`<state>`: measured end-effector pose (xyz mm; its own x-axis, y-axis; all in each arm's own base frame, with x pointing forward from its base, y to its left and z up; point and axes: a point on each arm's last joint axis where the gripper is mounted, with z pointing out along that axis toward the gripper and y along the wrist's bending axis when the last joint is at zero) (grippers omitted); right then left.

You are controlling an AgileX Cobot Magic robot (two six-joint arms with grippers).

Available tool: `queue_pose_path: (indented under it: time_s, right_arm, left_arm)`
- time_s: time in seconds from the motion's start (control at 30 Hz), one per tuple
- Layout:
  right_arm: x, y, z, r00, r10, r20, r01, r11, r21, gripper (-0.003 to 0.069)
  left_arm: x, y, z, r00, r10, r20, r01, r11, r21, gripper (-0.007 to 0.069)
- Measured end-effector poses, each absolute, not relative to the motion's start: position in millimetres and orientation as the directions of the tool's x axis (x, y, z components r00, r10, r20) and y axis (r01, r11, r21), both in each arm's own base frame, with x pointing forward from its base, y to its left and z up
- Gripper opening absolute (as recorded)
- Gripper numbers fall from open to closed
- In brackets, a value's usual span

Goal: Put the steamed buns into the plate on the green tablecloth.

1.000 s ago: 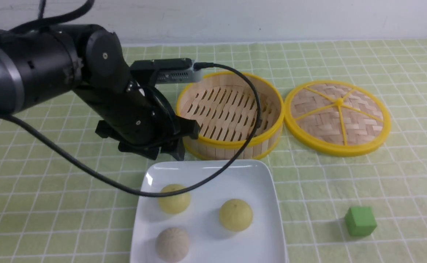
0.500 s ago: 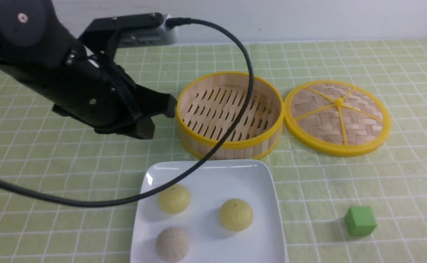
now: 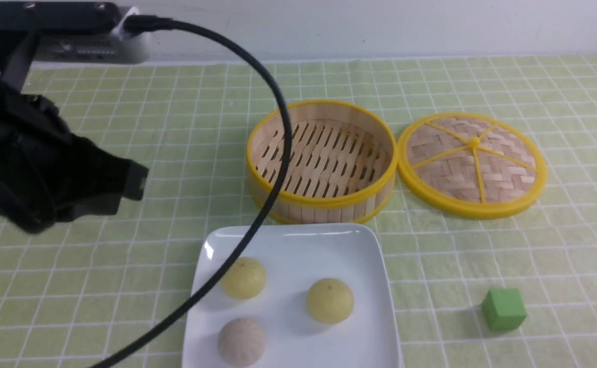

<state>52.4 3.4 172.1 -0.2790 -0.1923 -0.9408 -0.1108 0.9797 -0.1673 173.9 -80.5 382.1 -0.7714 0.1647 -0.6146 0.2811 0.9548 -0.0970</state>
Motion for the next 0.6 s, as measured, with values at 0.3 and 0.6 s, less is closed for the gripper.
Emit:
queue_pose_path:
  time_s: [0.3, 0.6]
  right_arm:
    - [52.0, 3.6, 171.3, -0.306, -0.003, -0.952, -0.054, 0.998, 0.015, 0.0042]
    - [51.8, 3.6, 171.3, -0.312, 0.013, -0.95, -0.05, 0.998, 0.029, 0.0055]
  left_arm:
    - [120.6, -53.8, 358.2, -0.697, 0.064, -0.714, 0.245, 0.957, -0.153, 0.0002]
    - [72.0, -33.0, 305.2, -0.245, -0.223, -0.944, 0.361, 0.882, -0.302, 0.0002]
